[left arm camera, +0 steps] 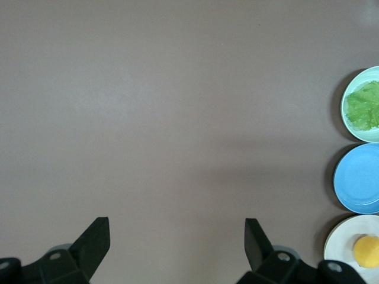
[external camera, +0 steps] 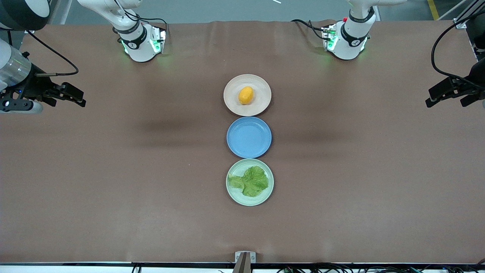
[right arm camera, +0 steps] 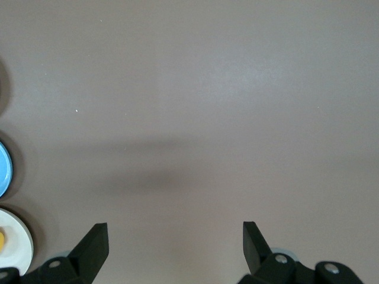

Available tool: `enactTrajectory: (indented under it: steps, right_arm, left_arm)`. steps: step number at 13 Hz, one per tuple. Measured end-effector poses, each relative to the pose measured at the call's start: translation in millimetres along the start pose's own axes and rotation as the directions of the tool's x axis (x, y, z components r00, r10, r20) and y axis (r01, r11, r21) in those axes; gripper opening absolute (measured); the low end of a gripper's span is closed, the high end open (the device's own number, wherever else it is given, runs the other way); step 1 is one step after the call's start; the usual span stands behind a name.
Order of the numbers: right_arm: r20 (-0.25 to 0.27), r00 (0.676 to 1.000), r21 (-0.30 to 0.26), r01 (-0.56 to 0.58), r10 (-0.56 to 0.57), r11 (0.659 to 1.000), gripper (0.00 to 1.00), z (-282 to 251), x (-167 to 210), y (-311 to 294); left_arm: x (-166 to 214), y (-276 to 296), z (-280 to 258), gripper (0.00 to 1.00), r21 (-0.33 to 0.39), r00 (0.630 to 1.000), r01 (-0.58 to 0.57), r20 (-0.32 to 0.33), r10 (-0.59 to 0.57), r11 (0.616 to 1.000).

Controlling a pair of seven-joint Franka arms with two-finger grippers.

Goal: Pick lemon and lettuce from plates
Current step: 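Move the right gripper toward the lemon while the left gripper approaches the lettuce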

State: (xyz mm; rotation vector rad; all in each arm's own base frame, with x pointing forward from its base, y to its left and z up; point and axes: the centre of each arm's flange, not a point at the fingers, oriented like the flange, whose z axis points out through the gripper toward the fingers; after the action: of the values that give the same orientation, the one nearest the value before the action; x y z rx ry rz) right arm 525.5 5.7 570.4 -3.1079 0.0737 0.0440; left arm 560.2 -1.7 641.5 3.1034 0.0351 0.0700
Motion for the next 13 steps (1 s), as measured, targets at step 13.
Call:
enactTrajectory:
  steps: [13]
  right_arm:
    - [0.091,0.996,0.005,0.009,-0.01,1.0,1.0,47,37,-12]
  left_arm:
    - [4,103,55,1.0,0.007,0.991,-0.014,0.13,0.012,1.0]
